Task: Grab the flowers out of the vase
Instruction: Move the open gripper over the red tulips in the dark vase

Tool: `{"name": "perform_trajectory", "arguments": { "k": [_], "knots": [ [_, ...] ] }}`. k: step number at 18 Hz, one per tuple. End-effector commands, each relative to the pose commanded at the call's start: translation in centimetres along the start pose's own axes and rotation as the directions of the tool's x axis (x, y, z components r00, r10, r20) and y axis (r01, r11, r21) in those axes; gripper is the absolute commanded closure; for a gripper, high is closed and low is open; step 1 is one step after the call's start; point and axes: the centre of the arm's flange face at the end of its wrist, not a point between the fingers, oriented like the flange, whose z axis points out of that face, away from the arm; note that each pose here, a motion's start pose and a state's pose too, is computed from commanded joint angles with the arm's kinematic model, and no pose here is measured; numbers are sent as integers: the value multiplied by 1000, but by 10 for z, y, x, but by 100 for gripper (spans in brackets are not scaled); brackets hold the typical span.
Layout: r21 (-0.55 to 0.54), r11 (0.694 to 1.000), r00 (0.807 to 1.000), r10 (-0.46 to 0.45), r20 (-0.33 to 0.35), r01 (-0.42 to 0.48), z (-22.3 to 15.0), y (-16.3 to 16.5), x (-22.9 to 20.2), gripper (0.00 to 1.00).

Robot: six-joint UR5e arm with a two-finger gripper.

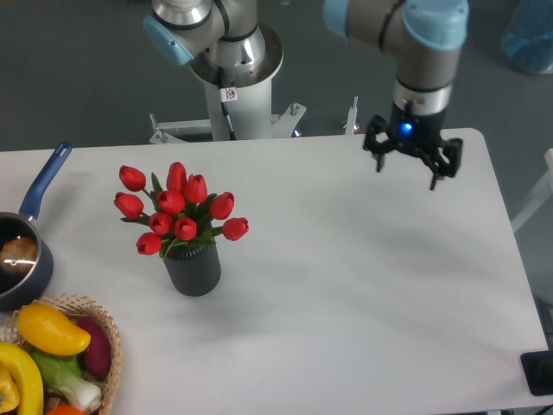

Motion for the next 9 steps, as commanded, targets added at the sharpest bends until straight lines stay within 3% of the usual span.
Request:
{"name": "perform_trajectory", "arguments": {
  "k": [9],
  "knots": [
    [62,990,992,-129,8,129,-71,-78,58,0]
  ]
}}
